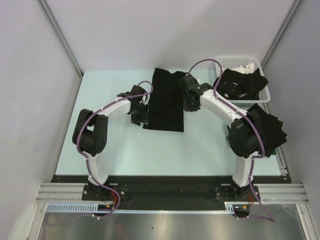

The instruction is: Fold and stack the t-shirts

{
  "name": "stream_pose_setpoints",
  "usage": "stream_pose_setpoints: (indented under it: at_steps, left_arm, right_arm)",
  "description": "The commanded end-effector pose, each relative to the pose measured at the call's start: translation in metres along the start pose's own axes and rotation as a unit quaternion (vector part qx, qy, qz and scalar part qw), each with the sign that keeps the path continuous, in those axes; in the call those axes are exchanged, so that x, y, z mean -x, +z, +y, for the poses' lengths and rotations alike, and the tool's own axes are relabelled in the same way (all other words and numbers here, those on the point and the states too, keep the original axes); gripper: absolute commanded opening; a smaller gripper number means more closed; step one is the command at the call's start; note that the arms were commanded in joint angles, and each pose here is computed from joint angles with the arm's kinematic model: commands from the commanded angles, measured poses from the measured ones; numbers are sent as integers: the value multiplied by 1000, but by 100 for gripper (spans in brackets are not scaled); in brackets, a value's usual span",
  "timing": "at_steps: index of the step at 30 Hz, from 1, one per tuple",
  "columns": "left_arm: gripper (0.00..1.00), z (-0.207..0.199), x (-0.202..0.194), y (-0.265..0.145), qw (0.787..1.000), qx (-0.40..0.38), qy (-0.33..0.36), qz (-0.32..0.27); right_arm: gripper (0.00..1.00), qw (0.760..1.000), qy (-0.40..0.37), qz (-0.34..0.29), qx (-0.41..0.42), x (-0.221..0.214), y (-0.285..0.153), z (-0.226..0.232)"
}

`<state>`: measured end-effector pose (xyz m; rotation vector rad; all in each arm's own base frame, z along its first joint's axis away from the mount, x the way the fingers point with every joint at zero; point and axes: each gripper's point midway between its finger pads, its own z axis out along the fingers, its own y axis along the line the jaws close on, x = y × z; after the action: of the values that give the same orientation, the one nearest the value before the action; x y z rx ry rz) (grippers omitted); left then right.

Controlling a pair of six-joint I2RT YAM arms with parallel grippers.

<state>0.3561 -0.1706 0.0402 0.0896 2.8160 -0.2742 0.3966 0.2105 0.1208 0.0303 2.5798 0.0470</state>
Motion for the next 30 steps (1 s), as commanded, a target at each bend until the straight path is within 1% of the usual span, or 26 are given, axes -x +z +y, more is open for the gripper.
stream_pose_setpoints:
  at_steps: [1,5,11,12,15,20,21,25,26,27,28,29,30]
  left_arm:
    - [50,4,4,4,1000,11,5,2]
    - [50,2,2,9,1000,7,0,8]
    - [47,-1,-3,18,1000,-3,-7,19]
    - [44,-1,-4,19,1000,-5,-7,20]
    - [41,-4,-2,20,1000,-12,-8,20]
    - [35,-6,0,24,1000,-16,-10,22]
    - [30,-7,0,25,1000,-16,-11,23]
    - [17,-7,-1,26,999,-17,-13,27]
    - [15,-7,-2,26,999,-16,-12,28]
    - [11,-6,-2,27,999,-14,-13,29]
    - [6,-5,-4,27,999,-10,-13,34]
    - [3,-5,-3,27,999,-9,-13,33]
    - [2,-4,-3,27,999,-7,-13,35]
  right_arm:
    - [22,999,20,-25,3,12,-21,-5]
    - [22,999,22,-26,-2,9,-27,-11]
    - [22,999,29,-28,-4,9,-34,-19]
    - [22,999,31,-31,-5,11,-36,-20]
    - [22,999,31,-35,-6,13,-40,-23]
    - [22,999,33,-17,-18,1,-38,-28]
    - [21,999,34,-10,-20,-5,-36,-30]
    - [21,998,57,11,-22,-21,-25,-30]
    - [21,998,63,18,-14,-26,-23,-28]
    - [21,997,72,18,-6,-28,-19,-25]
    - [22,996,78,31,-7,-38,-12,-28]
    - [22,995,91,41,4,-44,-9,-24]
    - [22,994,99,36,13,-43,-5,-20]
